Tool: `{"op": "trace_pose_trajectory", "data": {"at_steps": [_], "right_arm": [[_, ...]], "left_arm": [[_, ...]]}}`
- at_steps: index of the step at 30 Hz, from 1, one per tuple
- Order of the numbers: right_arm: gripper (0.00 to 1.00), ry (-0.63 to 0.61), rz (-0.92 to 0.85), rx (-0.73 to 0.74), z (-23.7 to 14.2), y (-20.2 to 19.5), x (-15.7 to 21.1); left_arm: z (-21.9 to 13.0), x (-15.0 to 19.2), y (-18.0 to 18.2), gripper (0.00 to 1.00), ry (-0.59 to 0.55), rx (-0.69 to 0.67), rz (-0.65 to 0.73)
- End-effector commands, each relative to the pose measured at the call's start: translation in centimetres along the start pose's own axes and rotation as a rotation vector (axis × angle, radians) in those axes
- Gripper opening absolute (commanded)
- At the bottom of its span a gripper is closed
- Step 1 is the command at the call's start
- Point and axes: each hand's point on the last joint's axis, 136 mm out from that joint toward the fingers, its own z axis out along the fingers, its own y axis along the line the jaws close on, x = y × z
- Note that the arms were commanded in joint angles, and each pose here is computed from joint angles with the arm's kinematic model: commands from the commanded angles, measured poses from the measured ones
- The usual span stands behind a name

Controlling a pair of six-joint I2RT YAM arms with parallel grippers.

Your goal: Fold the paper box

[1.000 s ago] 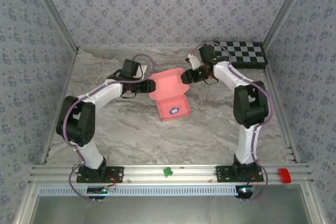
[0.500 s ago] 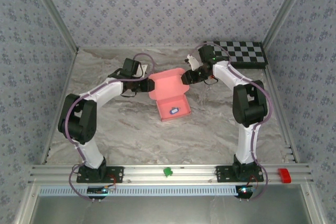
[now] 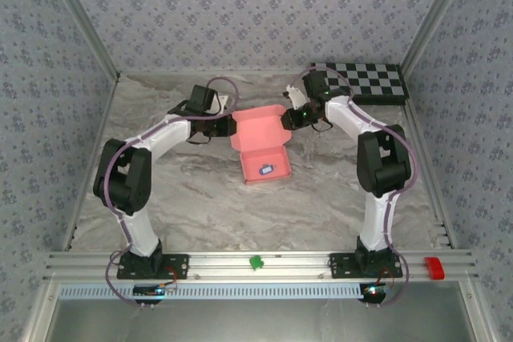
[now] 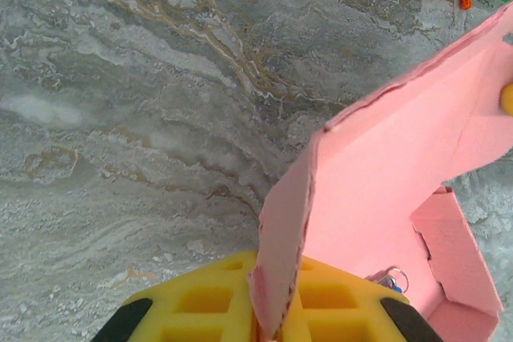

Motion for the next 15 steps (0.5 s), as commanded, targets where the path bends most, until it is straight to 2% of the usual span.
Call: {"op": "trace_pose_trajectory", "data": {"at_steps": [1,8,15], "right_arm": [[0.15,-0.073,-0.001,0.098,-1.8,-0.4,-1.2],[0.09,-0.181,0.072,0.221,-2.9,-1.5,-1.3],[0.08,-0.251,0.057,0.363,-3.3,-1.3,-1.5]], "left_arm": [[0.1,-1.2,-0.6,0.12,0.000,0.024,0.039],[0.4,-3.1,-1.2,0.10,-0.037,0.020,0.094],[0.6,-4.9,-1.1,0.07,-0.109,-0.030,0.147]]}}
